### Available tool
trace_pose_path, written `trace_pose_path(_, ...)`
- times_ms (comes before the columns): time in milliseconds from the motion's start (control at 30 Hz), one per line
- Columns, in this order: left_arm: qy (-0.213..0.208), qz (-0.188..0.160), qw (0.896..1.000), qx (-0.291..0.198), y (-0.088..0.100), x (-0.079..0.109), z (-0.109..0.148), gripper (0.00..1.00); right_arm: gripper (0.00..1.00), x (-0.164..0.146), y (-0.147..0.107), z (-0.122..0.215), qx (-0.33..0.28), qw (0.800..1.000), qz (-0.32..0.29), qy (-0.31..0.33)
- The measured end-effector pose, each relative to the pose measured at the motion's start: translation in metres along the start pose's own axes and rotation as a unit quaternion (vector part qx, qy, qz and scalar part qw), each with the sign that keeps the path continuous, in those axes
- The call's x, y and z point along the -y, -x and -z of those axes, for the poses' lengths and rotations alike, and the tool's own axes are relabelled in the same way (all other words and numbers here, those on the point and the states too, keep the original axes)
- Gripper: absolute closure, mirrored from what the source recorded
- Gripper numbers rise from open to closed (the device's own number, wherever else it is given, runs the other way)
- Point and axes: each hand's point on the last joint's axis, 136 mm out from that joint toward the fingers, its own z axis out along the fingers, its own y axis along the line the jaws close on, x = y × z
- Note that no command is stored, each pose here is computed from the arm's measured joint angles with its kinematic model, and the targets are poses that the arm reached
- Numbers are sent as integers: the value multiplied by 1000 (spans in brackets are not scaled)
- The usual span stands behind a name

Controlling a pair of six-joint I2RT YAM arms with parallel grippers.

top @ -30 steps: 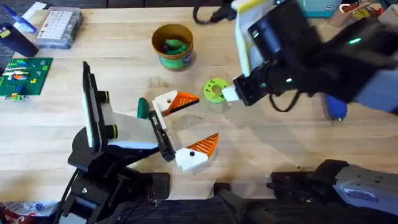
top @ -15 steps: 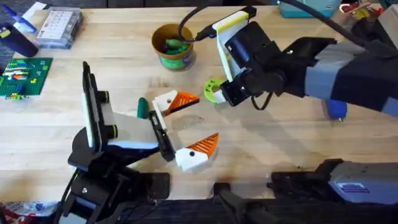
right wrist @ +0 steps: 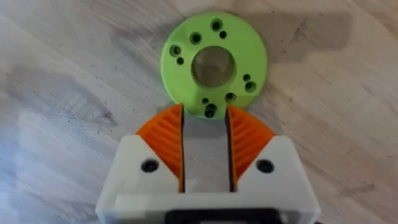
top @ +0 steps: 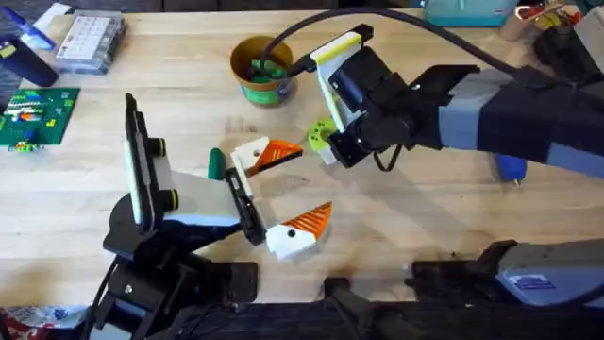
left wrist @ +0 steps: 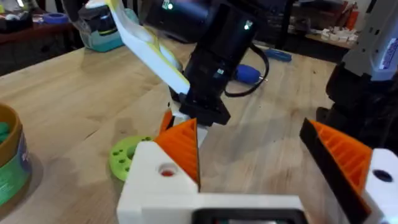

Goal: Pick up the gripper from the table and insert it into the empty holder that is missing its gripper. Then pick up a screw, insert it into the mounting hole, and use the screwdriver to tighten it. Finally, clean up the table by picking up the vegetable and placing it into the bucket.

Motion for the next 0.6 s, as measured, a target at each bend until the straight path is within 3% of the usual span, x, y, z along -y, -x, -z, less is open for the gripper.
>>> trace_pose_path(167, 0, 0, 1000, 0, 0, 0, 0, 10, 681, 0, 0, 0, 0, 1000, 0, -1)
trace_pose_path(233, 0, 0, 1000, 0, 0, 0, 0, 10, 802, 1, 0, 0, 0, 1000, 0, -3)
trace_pose_path(400, 0, 0, 1000, 0, 0, 0, 0, 10, 986, 2, 0, 0, 1, 1000, 0, -5)
trace_pose_path(600, 0, 0, 1000, 0, 0, 0, 0, 10, 997, 2, 0, 0, 1, 1000, 0, -5)
